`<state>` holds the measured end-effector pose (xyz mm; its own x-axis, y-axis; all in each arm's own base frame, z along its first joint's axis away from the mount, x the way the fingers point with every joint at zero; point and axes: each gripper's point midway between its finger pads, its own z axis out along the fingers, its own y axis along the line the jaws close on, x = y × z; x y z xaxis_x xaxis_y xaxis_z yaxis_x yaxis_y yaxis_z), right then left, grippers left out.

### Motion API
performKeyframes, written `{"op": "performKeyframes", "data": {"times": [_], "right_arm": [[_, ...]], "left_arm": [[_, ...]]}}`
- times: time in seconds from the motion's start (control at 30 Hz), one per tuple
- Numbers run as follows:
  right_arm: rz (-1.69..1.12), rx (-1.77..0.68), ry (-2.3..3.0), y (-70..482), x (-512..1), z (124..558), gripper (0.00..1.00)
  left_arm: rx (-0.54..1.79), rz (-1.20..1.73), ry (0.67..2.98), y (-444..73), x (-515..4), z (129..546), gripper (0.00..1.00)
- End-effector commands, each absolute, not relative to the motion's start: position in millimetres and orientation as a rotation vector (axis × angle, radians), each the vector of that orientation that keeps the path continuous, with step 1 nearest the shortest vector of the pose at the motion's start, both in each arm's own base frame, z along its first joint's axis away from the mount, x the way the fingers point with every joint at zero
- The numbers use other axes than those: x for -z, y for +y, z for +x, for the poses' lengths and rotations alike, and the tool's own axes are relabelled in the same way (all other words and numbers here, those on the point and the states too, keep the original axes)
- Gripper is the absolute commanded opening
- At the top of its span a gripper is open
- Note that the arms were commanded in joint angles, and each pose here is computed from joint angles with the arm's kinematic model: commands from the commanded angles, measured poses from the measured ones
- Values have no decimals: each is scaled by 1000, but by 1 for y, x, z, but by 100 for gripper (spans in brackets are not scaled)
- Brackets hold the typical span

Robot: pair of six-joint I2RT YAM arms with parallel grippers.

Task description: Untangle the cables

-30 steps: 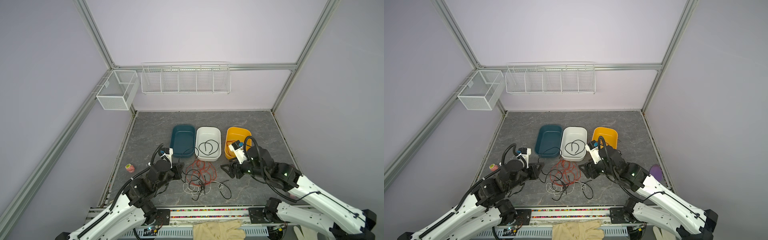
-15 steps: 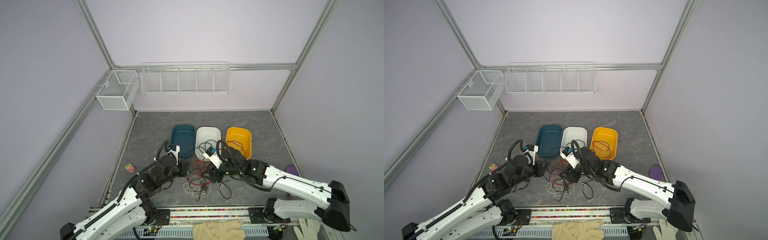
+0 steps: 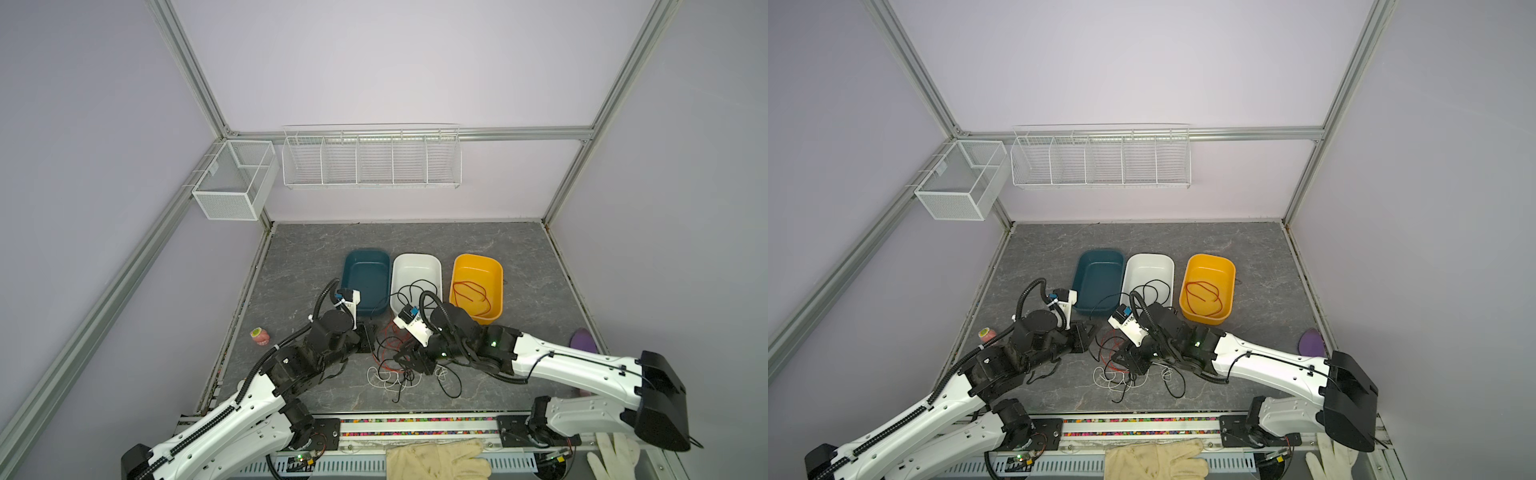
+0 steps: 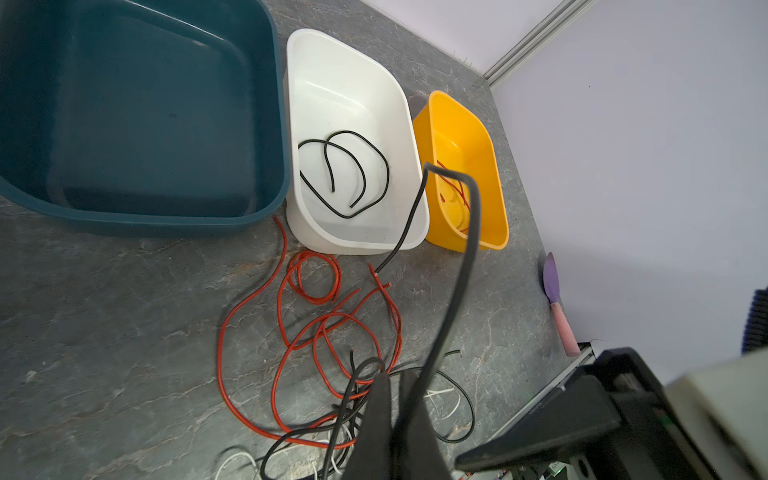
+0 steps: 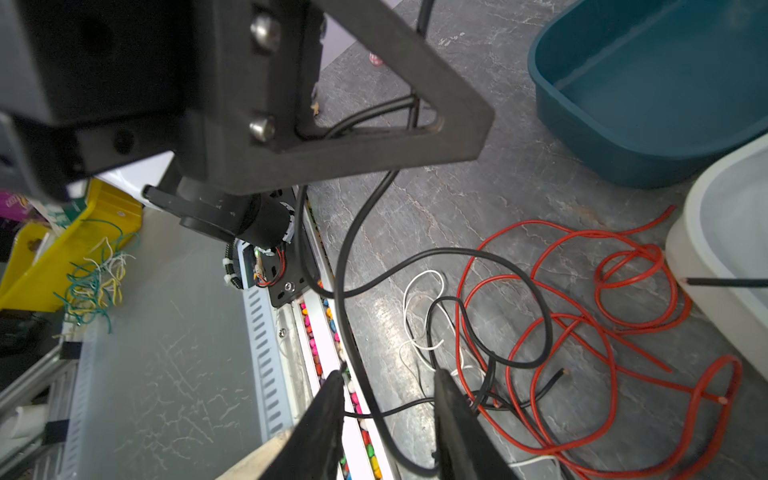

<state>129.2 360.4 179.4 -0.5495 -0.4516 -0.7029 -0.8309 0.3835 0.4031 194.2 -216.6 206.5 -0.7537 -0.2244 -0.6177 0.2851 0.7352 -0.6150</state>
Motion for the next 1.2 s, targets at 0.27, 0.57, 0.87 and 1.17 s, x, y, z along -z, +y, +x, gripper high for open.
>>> {"op": "performKeyframes", "data": {"times": [0.27, 0.57, 0.87, 1.17], "right_arm": [[-1047, -863, 2149, 339, -184, 143, 7], [-907, -710, 2172, 307, -201, 175, 6], [-864, -821, 2003, 298, -288, 170, 6], [-875, -909, 1902, 299, -346, 160, 7]], "left_arm": [[911, 29, 2226, -210, -199, 197, 16], [1001, 33, 2185, -210, -198, 187, 50], [1211, 32, 2172, -230, -176, 175, 53], [1349, 121, 2092, -256, -185, 165, 62]]}}
